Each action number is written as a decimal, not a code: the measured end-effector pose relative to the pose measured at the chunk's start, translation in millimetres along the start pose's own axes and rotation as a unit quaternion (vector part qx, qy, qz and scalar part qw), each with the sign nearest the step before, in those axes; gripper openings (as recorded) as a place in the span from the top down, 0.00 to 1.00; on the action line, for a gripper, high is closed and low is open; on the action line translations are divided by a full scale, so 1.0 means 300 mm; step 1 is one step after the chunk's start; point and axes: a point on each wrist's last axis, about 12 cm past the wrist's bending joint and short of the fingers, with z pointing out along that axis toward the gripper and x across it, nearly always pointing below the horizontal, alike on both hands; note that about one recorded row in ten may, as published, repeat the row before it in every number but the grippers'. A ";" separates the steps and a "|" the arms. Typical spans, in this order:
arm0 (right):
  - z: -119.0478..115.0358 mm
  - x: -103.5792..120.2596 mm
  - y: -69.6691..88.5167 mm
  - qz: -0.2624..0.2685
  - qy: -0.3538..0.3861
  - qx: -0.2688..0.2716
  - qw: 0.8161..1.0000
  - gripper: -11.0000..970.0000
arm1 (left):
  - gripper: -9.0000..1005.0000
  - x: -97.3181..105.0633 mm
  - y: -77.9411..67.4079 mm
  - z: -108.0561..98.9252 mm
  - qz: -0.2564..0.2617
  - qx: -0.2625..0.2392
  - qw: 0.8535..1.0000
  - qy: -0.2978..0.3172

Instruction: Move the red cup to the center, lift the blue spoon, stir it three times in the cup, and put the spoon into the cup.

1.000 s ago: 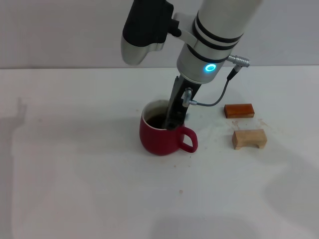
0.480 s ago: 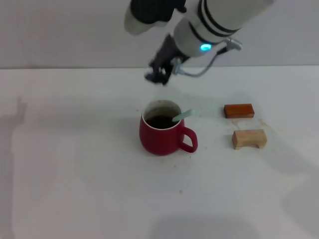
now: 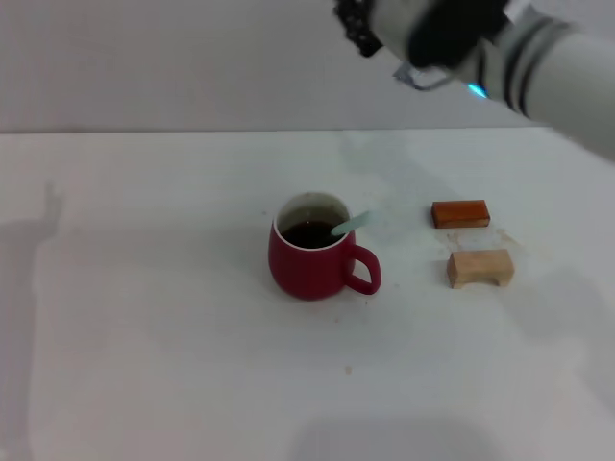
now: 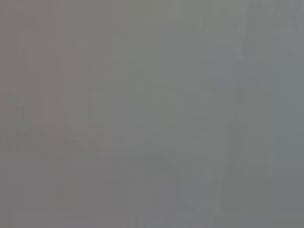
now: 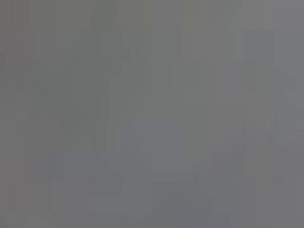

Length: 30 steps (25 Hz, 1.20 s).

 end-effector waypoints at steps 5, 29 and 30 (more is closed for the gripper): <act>-0.150 0.109 0.034 0.036 -0.076 0.128 0.988 0.71 | 0.14 0.001 -0.017 0.005 0.002 0.014 1.000 0.001; -0.661 0.777 -0.097 0.339 -0.116 0.498 0.790 0.71 | 0.14 0.003 -0.015 0.011 0.016 0.017 1.000 0.006; -0.661 0.778 -0.098 0.339 -0.115 0.498 0.790 0.71 | 0.14 0.003 -0.015 0.011 0.016 0.017 1.000 0.006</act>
